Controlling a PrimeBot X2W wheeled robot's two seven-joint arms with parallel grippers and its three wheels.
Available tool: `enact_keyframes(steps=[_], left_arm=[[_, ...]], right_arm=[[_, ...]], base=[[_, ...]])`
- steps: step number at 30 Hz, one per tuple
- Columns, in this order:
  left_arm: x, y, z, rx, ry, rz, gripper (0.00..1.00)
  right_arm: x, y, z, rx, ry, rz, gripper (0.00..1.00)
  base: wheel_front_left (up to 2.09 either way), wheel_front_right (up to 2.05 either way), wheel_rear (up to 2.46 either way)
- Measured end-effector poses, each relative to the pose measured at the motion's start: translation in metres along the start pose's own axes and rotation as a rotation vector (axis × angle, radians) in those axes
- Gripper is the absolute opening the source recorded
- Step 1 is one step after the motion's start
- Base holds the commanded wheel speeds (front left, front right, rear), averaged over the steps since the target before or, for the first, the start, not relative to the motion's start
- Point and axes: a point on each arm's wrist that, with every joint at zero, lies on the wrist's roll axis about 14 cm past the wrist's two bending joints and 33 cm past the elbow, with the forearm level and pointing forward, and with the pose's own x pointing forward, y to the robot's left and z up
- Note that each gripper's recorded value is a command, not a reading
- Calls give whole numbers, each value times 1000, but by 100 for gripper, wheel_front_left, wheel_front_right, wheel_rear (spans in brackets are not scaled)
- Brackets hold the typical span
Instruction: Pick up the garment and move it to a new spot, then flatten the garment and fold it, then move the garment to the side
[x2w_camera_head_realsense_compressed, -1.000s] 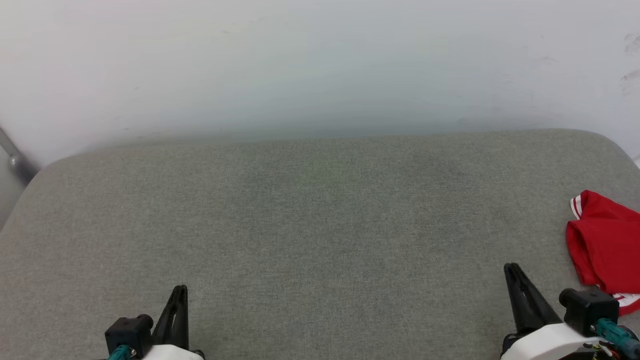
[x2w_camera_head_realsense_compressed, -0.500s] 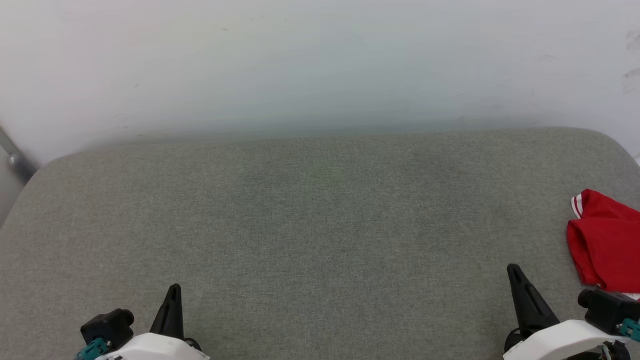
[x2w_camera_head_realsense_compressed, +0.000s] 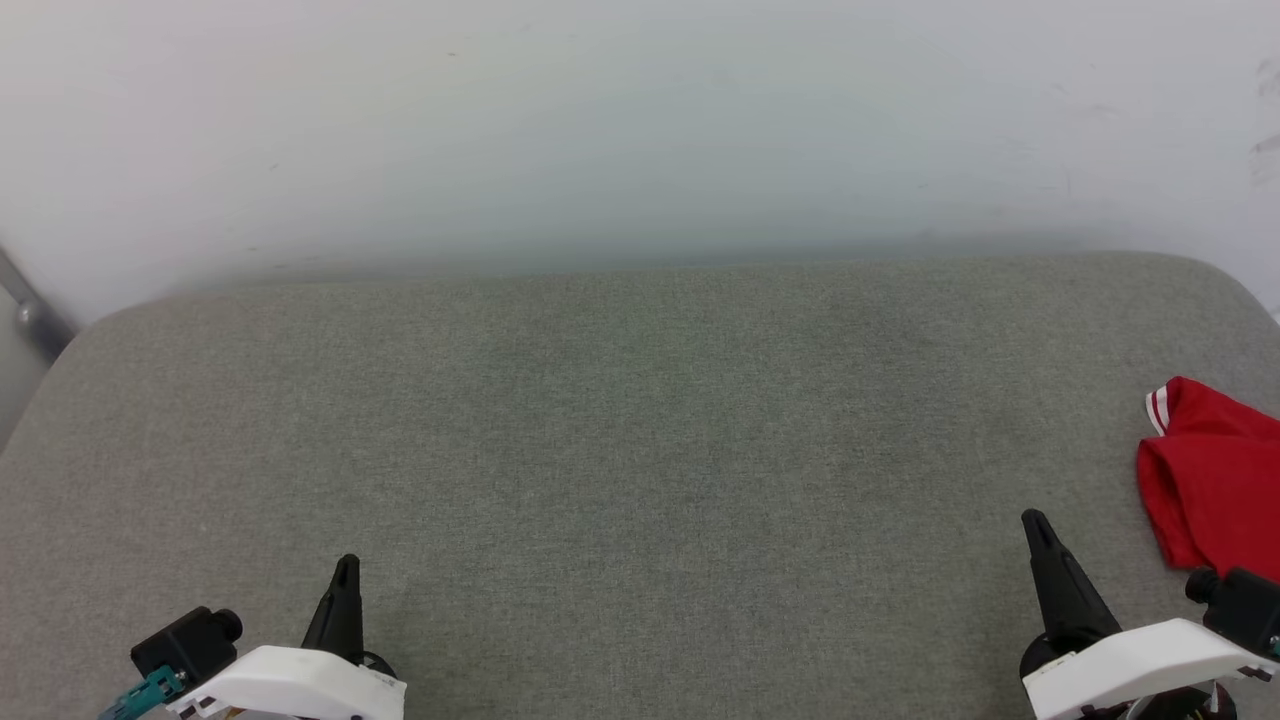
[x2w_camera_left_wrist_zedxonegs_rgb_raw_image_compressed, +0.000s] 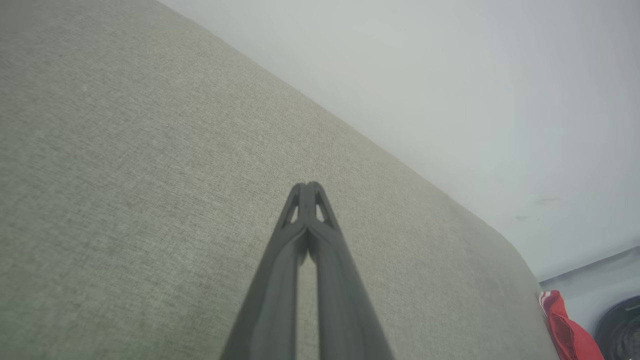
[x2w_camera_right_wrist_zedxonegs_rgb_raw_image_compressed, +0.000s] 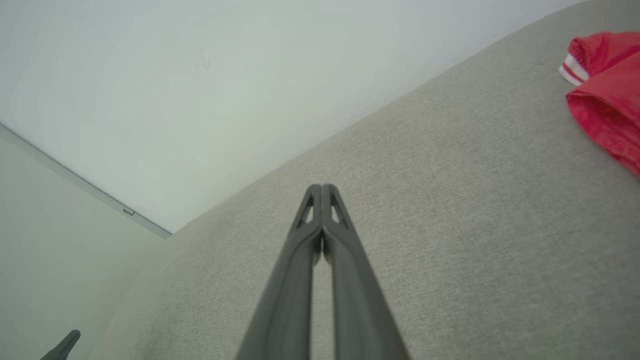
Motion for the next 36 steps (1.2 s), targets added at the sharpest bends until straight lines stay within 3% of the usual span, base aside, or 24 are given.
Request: enact_keyframes(steps=[36], left_arm=[[12,-7,10,-453,6,-21,0]], right_arm=[[15,-5,7,458,-28,-3,0]], base=[[0,0,0]])
